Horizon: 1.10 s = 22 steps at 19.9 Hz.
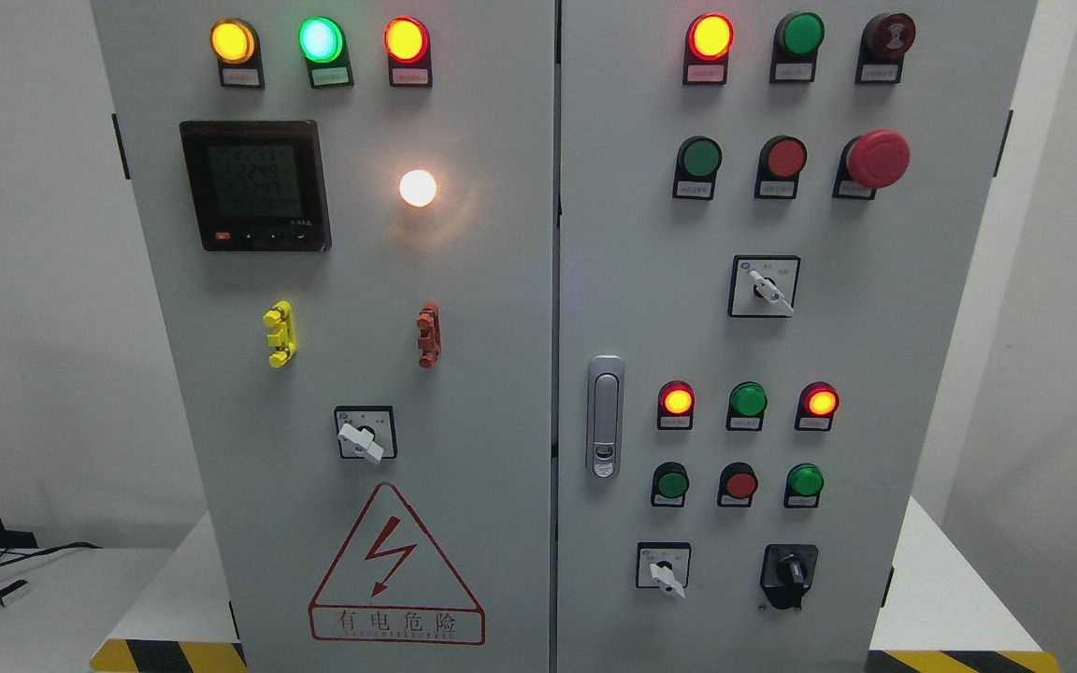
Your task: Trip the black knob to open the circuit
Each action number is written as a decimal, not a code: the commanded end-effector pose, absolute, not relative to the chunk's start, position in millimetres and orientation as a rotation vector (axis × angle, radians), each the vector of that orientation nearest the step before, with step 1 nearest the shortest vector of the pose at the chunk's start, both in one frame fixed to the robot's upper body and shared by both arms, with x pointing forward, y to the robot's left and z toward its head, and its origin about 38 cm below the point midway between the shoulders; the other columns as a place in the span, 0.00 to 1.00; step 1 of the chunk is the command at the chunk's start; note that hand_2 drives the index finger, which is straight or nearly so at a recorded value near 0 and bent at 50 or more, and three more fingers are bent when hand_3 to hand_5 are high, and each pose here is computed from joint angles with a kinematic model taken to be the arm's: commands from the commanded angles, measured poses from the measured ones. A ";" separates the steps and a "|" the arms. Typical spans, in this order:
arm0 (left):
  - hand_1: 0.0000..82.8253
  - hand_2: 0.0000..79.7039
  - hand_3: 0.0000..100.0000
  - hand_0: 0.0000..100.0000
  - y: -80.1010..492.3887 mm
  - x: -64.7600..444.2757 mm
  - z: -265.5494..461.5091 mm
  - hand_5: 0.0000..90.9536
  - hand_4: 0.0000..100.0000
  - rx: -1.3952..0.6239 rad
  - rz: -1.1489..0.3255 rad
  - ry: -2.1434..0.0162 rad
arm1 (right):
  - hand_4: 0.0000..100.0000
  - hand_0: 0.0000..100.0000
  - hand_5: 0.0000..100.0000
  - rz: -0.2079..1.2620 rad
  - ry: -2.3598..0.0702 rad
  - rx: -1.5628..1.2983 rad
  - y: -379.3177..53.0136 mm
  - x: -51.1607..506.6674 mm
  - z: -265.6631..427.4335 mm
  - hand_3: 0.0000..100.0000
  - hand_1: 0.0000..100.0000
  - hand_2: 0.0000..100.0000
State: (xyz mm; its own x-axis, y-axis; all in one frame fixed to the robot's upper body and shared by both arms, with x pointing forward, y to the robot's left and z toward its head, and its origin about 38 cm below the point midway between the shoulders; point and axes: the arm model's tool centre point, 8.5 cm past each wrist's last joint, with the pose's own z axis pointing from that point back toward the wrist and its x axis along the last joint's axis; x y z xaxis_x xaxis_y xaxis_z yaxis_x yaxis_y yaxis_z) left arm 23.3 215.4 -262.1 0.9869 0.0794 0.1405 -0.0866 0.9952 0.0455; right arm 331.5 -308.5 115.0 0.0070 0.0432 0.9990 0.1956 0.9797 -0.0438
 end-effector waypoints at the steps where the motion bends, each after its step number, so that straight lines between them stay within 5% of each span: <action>1: 0.47 0.00 0.00 0.12 215.0 23.6 -262.1 0.00 0.00 0.049 0.053 -0.141 | 0.77 0.30 0.76 -0.113 -1.586 -0.207 -316.7 339.5 128.1 0.86 0.69 0.50; 10: 0.47 0.00 0.00 0.12 214.0 23.6 -262.1 0.00 0.00 0.047 0.053 -0.141 | 0.77 0.31 0.76 -0.124 -1.591 -0.182 -311.0 370.6 141.2 0.86 0.67 0.49; 22: 0.47 0.00 0.00 0.12 215.0 23.6 -262.1 0.00 0.00 0.049 0.053 -0.141 | 0.76 0.34 0.76 -0.092 -1.606 -0.182 -301.0 391.8 152.5 0.84 0.77 0.46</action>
